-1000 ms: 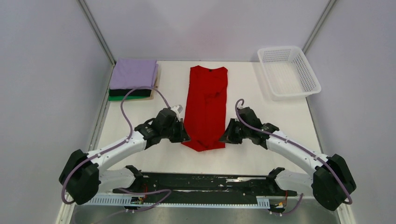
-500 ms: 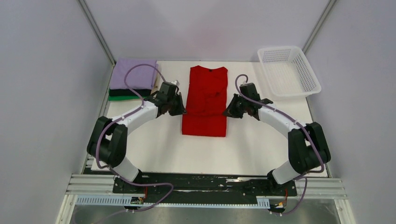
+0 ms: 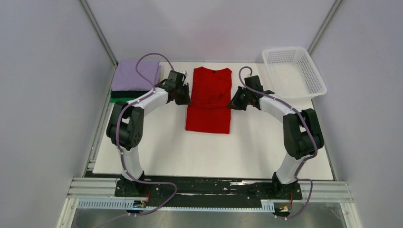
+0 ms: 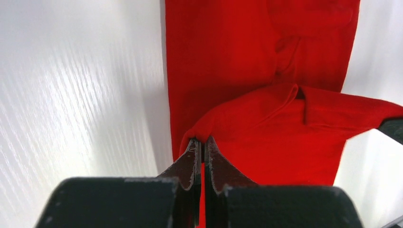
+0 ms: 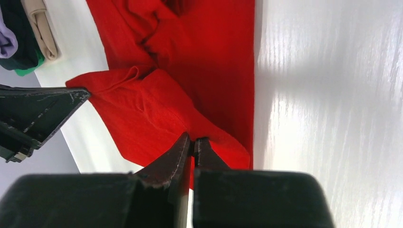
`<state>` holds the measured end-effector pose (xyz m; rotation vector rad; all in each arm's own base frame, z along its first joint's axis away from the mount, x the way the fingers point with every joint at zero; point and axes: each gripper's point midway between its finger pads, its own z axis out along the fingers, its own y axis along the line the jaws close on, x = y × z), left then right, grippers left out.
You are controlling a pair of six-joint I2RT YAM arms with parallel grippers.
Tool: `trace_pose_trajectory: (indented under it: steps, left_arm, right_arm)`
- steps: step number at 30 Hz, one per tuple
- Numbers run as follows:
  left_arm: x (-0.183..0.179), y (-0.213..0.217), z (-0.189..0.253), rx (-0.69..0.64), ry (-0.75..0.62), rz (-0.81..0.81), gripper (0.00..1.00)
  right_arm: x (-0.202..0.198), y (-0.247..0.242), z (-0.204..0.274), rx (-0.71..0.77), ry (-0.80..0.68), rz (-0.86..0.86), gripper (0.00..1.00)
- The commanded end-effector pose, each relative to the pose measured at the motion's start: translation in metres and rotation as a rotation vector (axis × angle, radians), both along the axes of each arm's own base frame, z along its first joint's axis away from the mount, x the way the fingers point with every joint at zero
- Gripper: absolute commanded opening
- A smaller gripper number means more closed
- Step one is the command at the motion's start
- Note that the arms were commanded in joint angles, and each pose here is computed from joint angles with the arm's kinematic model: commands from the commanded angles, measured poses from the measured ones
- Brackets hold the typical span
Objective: Fold and stack the t-shirts
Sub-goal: Fold the folded rectangular tshirt in 1/3 of the way
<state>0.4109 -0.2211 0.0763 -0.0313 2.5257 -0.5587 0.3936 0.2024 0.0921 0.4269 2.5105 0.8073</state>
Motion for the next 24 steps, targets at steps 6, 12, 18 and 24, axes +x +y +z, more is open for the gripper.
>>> trace_pose_trajectory:
  steps: [6, 12, 18, 24]
  left_arm:
    - [0.036, -0.001, 0.005, 0.038, -0.041, -0.037, 0.0]
    - [0.048, -0.002, -0.008, 0.048, -0.02, -0.048, 0.04]
    - [0.076, -0.009, 0.007, 0.03, -0.058, -0.06, 0.47]
    - [0.095, -0.006, 0.051, -0.017, -0.107, -0.046, 0.99]
  right_arm:
    - [0.034, 0.0, 0.009, 0.044, -0.061, 0.004, 0.04]
    - [0.047, 0.001, 0.006, 0.079, -0.061, 0.016, 0.09]
    - [0.081, -0.006, 0.017, 0.134, -0.079, -0.016, 0.37]
    - [0.088, -0.014, 0.046, 0.141, -0.155, -0.005, 0.77]
